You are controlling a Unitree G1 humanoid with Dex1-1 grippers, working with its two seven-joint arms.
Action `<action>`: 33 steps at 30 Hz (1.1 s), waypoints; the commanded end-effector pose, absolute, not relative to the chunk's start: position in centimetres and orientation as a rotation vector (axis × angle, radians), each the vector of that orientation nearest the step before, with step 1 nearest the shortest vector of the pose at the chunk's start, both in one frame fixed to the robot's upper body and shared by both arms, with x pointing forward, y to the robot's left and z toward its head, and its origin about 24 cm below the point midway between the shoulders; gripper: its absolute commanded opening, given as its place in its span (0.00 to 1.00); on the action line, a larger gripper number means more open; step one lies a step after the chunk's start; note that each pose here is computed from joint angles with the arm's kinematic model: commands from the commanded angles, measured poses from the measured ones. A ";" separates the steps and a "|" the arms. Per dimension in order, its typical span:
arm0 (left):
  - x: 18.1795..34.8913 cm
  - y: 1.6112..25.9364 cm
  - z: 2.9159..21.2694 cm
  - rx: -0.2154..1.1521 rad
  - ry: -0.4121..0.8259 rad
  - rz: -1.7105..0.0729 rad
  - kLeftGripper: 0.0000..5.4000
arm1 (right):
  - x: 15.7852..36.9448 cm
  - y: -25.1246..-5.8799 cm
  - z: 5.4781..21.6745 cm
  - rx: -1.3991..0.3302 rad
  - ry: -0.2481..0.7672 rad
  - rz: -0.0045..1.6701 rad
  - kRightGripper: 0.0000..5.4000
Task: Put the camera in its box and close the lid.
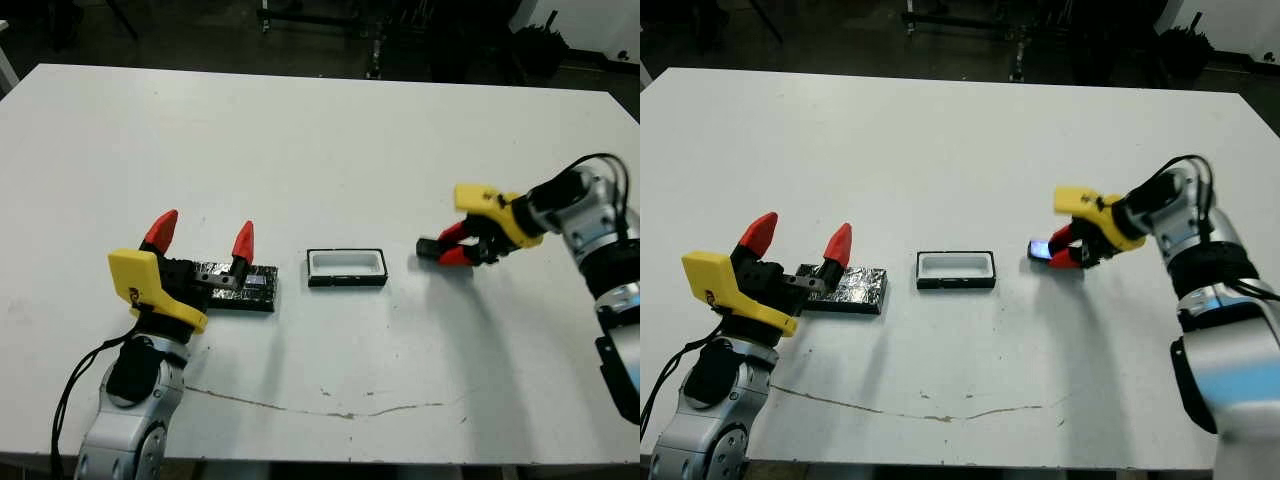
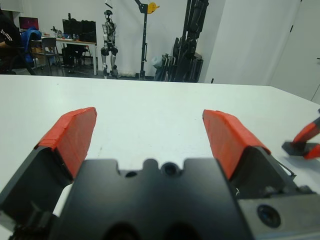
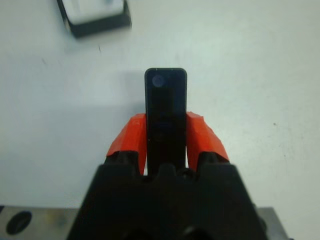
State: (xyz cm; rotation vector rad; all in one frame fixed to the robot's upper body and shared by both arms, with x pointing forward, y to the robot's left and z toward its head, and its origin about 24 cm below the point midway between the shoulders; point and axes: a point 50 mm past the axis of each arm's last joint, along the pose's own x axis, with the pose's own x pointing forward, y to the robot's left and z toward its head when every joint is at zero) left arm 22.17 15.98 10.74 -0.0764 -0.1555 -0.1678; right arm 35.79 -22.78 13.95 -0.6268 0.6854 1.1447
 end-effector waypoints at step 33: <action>22.0 16.0 10.6 -0.076 -0.148 -0.171 1.00 | 37.0 -10.2 14.8 -0.455 0.570 1.507 0.31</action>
